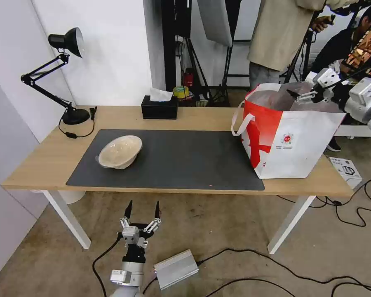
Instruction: Pick up the trash from the table and place it into the takeout bag.
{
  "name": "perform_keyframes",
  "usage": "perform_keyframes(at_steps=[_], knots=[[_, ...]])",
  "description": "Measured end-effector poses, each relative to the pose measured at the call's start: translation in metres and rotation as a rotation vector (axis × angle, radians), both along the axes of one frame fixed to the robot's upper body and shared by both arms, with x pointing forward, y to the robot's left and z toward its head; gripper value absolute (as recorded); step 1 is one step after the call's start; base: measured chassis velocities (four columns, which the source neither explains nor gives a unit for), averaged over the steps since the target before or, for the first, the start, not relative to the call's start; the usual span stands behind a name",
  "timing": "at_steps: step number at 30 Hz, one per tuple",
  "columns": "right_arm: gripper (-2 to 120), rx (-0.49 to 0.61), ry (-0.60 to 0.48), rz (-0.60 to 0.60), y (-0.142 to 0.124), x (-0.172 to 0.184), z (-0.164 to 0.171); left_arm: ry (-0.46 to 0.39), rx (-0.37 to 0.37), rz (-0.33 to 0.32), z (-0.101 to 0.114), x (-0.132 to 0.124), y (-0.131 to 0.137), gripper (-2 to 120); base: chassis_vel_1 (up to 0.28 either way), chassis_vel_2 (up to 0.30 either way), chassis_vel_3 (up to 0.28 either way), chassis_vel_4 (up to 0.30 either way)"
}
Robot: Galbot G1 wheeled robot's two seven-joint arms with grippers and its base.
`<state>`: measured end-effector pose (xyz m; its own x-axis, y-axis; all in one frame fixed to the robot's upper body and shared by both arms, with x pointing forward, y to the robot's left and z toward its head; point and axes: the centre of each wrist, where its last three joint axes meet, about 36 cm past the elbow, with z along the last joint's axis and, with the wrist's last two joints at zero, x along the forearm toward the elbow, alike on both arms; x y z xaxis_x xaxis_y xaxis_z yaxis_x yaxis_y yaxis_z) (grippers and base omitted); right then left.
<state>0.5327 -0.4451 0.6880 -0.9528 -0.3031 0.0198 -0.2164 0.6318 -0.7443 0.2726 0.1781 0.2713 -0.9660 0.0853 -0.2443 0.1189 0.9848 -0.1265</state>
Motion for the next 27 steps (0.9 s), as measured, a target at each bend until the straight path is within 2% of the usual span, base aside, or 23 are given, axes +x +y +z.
perform_keyframes(at_steps=[8, 16, 27], knots=[[100, 0.104, -0.03, -0.007, 0.016, -0.013, 0.003, -0.001, 0.001, 0.0, 0.001, -0.001, 0.003, 100, 0.0, 0.0, 0.0, 0.0], [100, 0.269, -0.098, -0.004, 0.045, -0.025, 0.002, -0.015, -0.004, 0.01, 0.005, 0.001, 0.007, 100, 0.0, 0.0, 0.0, 0.0], [100, 0.362, -0.153, 0.053, 0.073, -0.022, -0.011, -0.032, -0.007, 0.034, 0.012, 0.005, 0.012, 100, 0.0, 0.0, 0.0, 0.0]])
